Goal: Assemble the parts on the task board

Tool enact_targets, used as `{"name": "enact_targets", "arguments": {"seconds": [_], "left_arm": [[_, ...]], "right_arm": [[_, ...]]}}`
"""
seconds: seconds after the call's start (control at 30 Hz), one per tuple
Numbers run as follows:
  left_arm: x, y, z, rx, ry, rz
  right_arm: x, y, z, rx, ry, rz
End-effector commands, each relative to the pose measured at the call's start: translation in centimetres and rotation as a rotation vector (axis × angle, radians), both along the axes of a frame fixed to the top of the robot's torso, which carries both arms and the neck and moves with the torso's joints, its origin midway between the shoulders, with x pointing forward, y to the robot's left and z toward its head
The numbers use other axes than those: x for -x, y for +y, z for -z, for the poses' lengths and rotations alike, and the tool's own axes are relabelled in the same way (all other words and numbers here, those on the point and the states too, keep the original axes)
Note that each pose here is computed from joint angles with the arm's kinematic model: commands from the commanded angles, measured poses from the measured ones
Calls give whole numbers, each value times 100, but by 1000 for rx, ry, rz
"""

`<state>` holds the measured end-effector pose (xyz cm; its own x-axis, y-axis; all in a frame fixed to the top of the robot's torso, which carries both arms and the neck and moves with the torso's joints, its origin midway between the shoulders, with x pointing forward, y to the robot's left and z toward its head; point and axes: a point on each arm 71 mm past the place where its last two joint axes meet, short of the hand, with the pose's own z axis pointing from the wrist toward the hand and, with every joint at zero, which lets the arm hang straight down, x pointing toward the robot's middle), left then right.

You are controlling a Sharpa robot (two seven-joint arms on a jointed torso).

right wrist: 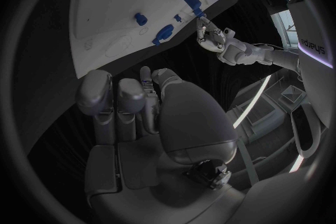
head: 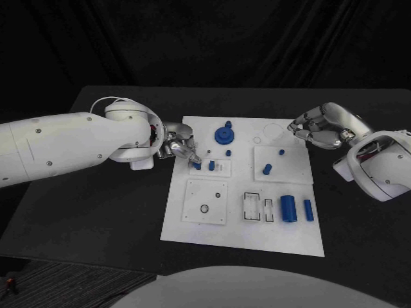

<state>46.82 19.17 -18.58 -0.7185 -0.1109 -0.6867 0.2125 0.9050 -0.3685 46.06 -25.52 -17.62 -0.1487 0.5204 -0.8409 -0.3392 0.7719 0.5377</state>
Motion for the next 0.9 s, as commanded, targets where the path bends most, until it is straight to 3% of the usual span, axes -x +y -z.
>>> {"name": "enact_targets", "arguments": {"seconds": [0.03, 0.9], "left_arm": [[11, -4, 15, -6, 9, 15], [26, -56, 50, -7, 20, 28]], "right_arm": [[-1, -6, 20, 8, 14, 12], [0, -8, 27, 11, 20, 11]]}}
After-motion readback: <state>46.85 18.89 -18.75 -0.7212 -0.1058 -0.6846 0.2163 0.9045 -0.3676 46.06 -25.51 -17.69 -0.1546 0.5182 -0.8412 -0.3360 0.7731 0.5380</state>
